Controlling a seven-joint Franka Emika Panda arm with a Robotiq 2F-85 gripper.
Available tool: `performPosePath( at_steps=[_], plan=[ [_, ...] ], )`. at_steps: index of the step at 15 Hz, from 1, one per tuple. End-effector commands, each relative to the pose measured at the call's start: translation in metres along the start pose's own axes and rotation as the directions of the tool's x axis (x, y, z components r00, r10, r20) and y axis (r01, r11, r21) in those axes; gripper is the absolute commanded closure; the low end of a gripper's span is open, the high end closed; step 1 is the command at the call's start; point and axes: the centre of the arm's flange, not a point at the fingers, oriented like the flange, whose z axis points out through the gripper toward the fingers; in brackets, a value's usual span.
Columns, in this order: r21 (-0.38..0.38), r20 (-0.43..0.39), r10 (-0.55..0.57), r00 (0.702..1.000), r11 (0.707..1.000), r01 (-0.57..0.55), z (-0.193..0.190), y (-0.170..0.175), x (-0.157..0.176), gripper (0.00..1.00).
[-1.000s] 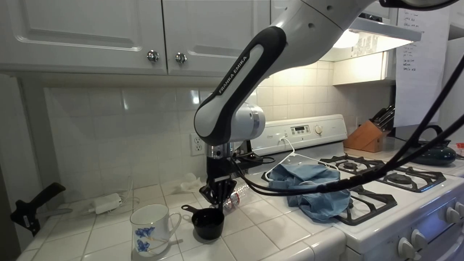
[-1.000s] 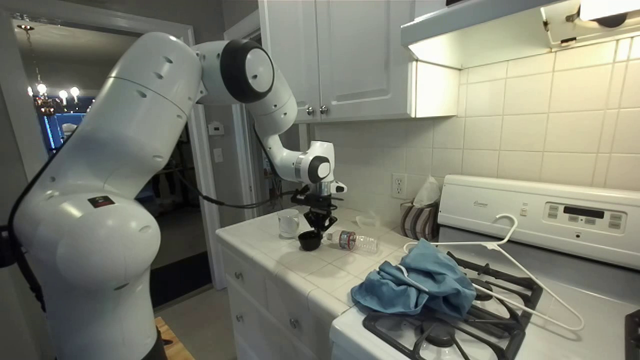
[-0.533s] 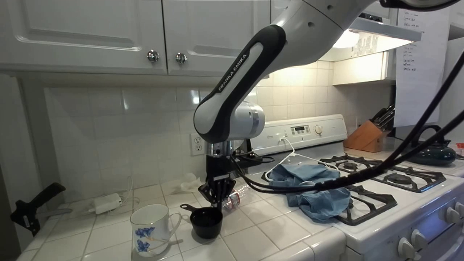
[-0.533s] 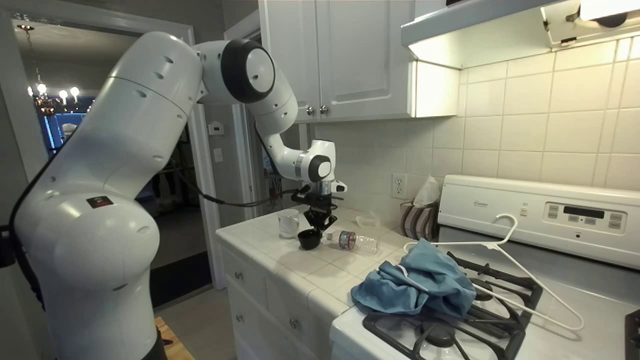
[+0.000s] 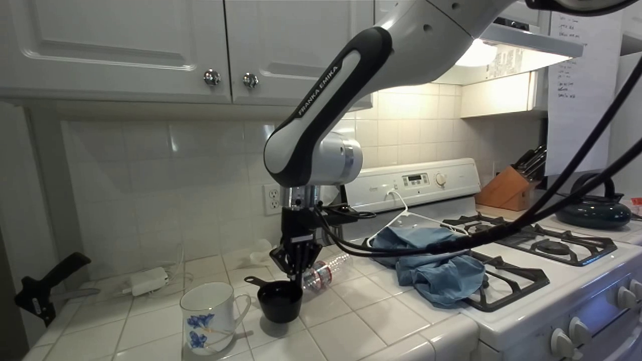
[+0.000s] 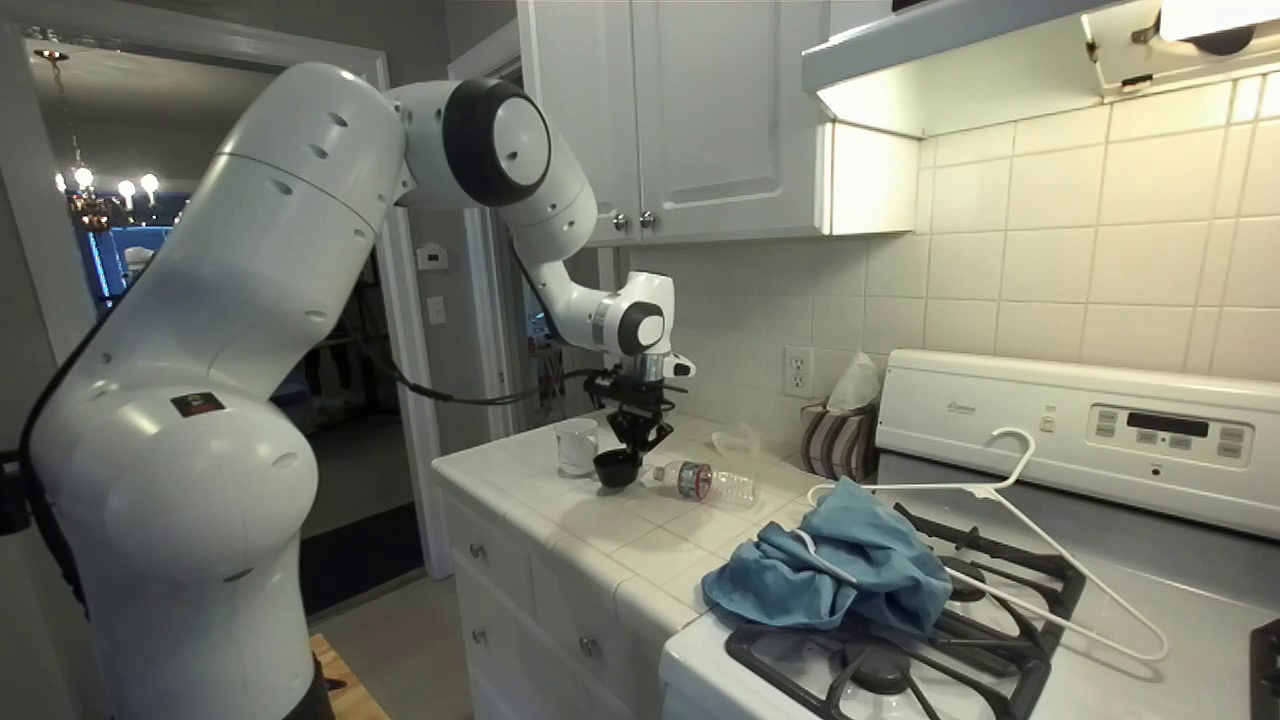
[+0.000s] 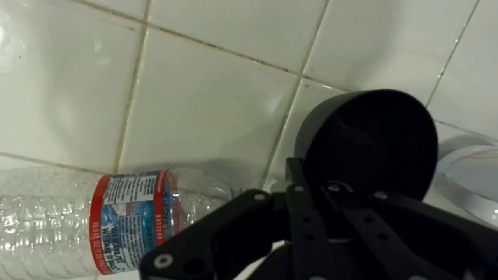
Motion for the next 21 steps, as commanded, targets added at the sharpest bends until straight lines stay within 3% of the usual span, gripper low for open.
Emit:
performPosePath(
  at_steps=[1, 21],
  plan=[
    [0.035, 0.021, 0.003, 1.0, 0.999, -0.004, -0.013, -0.005, 0.004, 0.99],
    [-0.005, -0.025, 0.033, 0.999, 0.999, -0.033, -0.058, -0.042, -0.005, 0.99]
  ],
)
